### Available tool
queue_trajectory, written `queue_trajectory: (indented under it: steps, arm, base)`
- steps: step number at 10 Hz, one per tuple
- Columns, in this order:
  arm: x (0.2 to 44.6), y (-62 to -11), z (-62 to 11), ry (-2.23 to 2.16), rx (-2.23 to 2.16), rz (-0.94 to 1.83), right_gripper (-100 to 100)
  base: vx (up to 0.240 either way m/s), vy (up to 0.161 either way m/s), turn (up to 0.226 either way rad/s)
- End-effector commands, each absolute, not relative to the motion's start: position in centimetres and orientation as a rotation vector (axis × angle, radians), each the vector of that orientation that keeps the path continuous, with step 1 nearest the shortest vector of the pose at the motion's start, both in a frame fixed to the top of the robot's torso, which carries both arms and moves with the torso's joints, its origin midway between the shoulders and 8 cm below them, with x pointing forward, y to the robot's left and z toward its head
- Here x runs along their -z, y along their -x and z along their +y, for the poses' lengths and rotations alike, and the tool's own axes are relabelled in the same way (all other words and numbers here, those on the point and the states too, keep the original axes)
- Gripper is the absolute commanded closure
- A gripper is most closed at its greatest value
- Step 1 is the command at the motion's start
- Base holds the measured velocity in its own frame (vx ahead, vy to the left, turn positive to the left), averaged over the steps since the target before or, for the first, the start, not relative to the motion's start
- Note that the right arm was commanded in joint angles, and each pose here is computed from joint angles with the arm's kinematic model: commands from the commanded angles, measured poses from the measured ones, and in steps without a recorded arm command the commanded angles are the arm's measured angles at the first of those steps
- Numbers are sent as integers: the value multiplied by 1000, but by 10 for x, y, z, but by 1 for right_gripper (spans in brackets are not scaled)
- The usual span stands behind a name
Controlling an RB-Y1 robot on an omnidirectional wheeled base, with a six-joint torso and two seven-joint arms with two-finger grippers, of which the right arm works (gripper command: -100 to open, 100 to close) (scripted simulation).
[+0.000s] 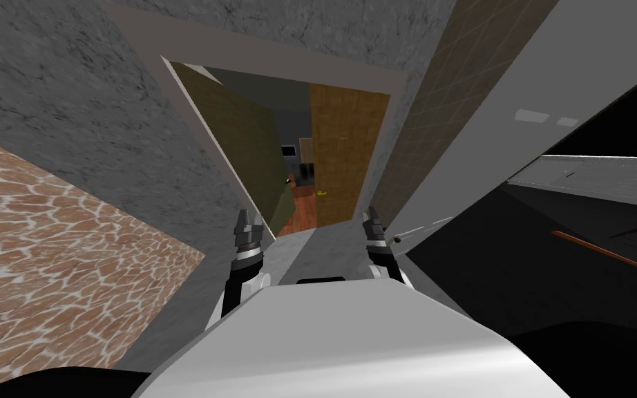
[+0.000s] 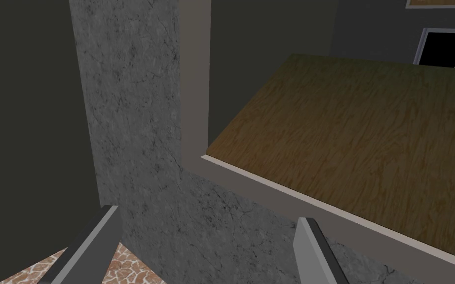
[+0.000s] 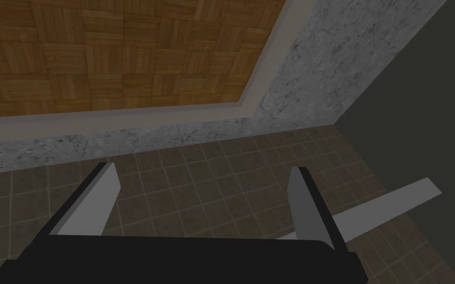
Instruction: Push the door open
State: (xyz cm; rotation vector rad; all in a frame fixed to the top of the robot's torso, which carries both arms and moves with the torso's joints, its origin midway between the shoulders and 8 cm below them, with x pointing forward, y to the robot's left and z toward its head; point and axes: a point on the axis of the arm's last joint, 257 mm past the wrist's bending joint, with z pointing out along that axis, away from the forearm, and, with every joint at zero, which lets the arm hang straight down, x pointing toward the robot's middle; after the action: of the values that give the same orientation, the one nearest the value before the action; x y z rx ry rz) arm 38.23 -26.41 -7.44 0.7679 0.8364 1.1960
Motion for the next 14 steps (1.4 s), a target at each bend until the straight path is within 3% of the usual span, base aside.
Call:
queue_trajectory:
  steps: [1, 14]
  arm:
    - [84, -385, -261, -772, -1200, 852, -100]
    - [186, -405, -228, -830, -1246, 1041, -100]
  base:
    - [100, -7, -11]
    - [132, 6, -18]
